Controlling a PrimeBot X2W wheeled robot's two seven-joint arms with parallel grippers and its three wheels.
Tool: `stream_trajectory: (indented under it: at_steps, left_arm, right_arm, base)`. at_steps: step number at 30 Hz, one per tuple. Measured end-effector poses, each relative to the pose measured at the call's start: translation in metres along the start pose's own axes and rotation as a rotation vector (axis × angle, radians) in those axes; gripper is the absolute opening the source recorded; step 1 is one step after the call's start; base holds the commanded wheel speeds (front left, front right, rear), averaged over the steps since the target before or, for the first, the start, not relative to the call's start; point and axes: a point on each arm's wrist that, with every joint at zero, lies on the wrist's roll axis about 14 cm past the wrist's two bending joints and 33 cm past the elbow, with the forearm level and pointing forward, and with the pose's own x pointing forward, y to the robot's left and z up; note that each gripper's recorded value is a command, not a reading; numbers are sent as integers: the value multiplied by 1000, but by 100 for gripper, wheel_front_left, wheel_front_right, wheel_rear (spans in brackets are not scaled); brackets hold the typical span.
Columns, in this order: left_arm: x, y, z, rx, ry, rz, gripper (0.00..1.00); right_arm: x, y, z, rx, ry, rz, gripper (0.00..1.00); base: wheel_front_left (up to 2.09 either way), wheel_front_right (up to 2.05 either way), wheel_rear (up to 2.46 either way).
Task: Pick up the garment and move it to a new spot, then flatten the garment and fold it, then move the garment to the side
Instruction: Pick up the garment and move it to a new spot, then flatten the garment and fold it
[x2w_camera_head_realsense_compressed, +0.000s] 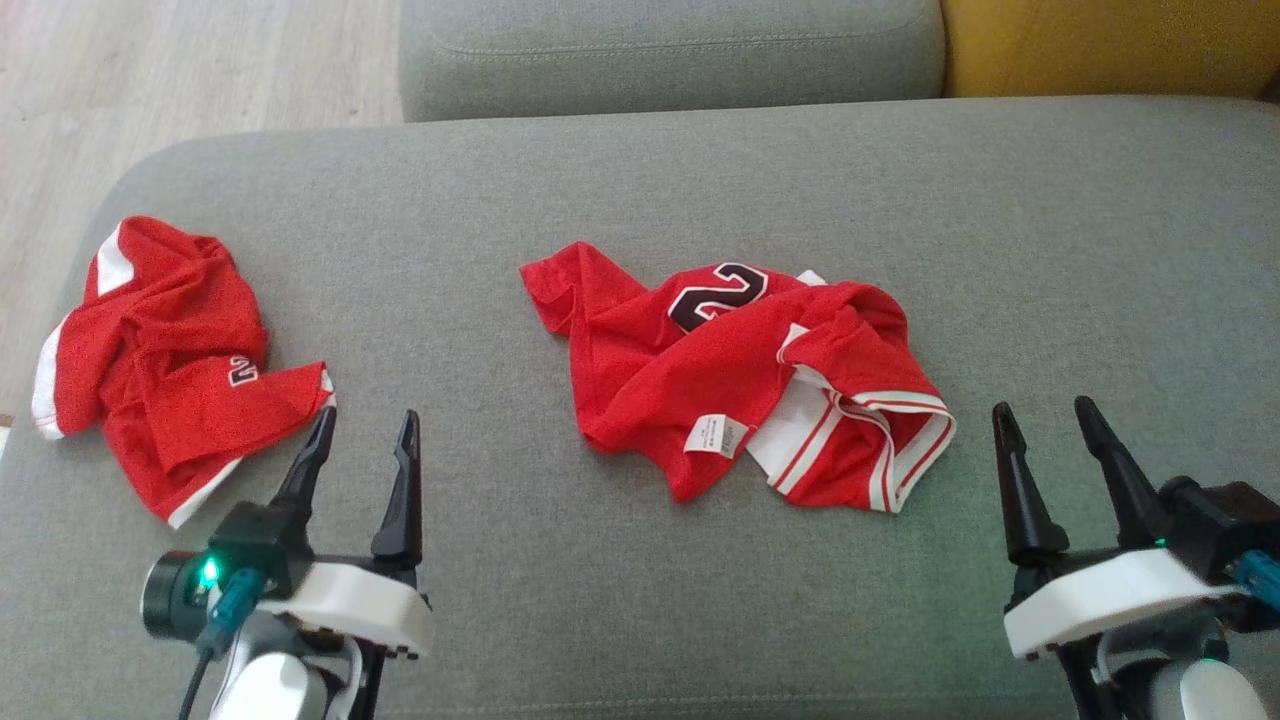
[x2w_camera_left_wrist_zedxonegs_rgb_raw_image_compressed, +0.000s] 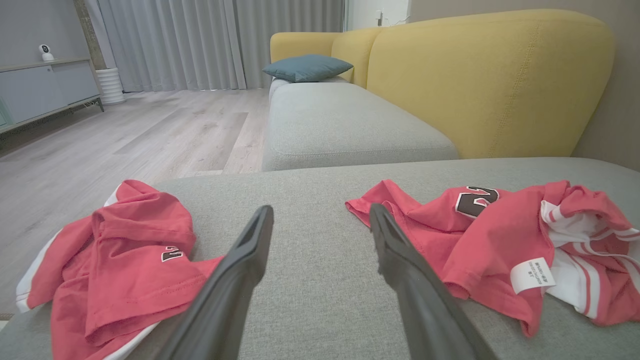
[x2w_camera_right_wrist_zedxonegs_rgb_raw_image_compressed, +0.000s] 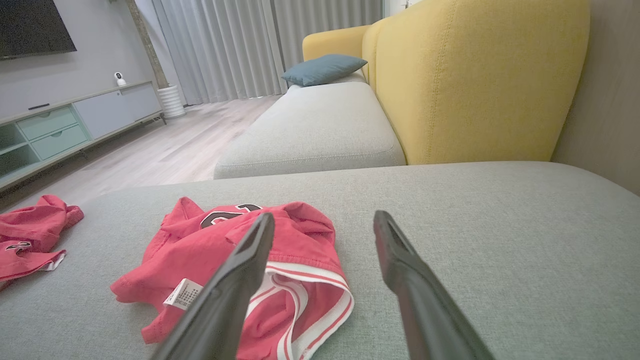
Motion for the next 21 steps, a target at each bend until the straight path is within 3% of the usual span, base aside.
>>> stream_trajectory:
  at_steps: [6, 10, 17, 21]
  left_arm:
    - [-1, -2, -1, 1, 3, -5, 100]
    - [0, -19, -9, -7, 38, -70, 100]
    - [24, -97, -12, -15, 77, -333, 100]
    - [31, -151, -44, -15, 217, -521, 100]
  right_arm:
    - [1, 1, -1, 0, 7, 4, 100]
    - [4, 1, -3, 1, 13, 4, 100]
    - [12, -3, -17, 8, 59, -4, 100]
    - [22, -10, -20, 10, 71, -23, 100]
  base:
    - [0, 0, 0]
    - [0, 0, 0]
    - [0, 0, 0]
    - [0, 0, 0]
